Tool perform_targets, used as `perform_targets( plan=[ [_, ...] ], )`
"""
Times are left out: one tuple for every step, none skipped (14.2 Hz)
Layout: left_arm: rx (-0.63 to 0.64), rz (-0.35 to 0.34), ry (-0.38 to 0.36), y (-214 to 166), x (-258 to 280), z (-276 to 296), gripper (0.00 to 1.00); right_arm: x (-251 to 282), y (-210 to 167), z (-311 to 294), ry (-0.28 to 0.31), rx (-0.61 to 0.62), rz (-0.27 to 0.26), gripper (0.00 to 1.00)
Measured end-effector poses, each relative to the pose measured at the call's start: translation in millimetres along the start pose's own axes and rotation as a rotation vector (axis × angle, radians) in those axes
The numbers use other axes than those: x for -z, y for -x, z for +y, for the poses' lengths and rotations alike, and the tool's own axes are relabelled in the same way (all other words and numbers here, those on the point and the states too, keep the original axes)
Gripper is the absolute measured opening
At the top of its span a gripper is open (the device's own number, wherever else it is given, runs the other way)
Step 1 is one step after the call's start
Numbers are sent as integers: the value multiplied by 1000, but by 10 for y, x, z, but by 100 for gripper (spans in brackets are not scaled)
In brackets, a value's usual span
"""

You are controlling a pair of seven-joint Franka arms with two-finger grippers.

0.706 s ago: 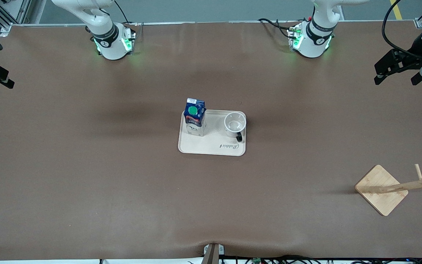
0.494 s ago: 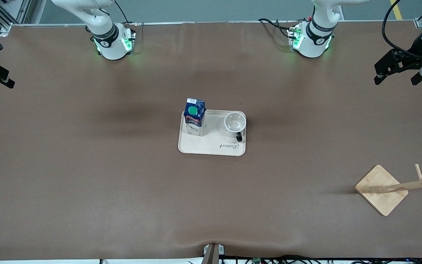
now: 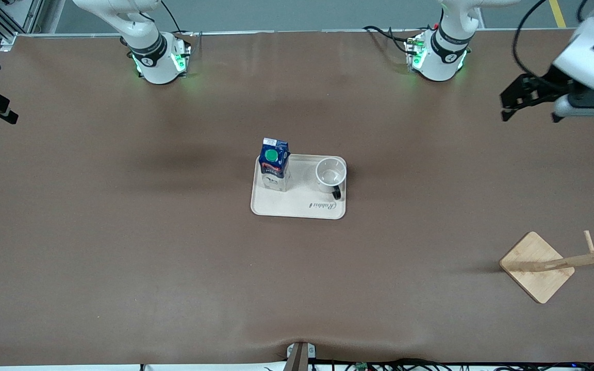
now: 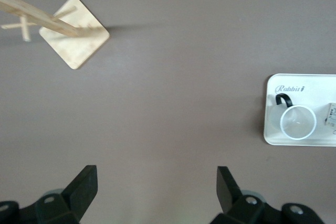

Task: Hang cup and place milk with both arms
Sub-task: 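Move the left gripper toward the white mug on the tray, then lower the left gripper and grasp the white mug by its rim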

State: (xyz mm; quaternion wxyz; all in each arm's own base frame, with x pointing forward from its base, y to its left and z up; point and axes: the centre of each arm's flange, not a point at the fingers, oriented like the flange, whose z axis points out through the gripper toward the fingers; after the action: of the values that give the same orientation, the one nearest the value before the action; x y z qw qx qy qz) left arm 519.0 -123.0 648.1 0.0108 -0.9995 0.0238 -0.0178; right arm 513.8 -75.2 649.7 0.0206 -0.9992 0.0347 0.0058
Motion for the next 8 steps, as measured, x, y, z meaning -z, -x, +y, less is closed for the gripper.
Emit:
perform_targets(
  plan=[
    [13,-15,0,-12,-109,246,100,0,0,0,-1,0,0,100],
    [41,-25,2,-16,-242,527,100,0,0,0,-1,0,0,100],
    [76,-30,5,-5,-399,824,100,0,0,0,-2,0,0,100],
    [109,-34,10,29,-588,1115,100,0,0,0,-2,0,0,100],
    [134,-36,15,85,-806,1386,100,-1,0,1,-2,-1,0,100],
    [158,-33,24,158,-1046,1629,100,-1,0,1,-3,-1,0,100],
    [182,-28,34,243,-1287,1829,100,-1,0,-1,-3,0,0,100],
    [206,-23,44,331,-1526,1982,100,-1,0,-4,-3,0,0,100]
  ],
)
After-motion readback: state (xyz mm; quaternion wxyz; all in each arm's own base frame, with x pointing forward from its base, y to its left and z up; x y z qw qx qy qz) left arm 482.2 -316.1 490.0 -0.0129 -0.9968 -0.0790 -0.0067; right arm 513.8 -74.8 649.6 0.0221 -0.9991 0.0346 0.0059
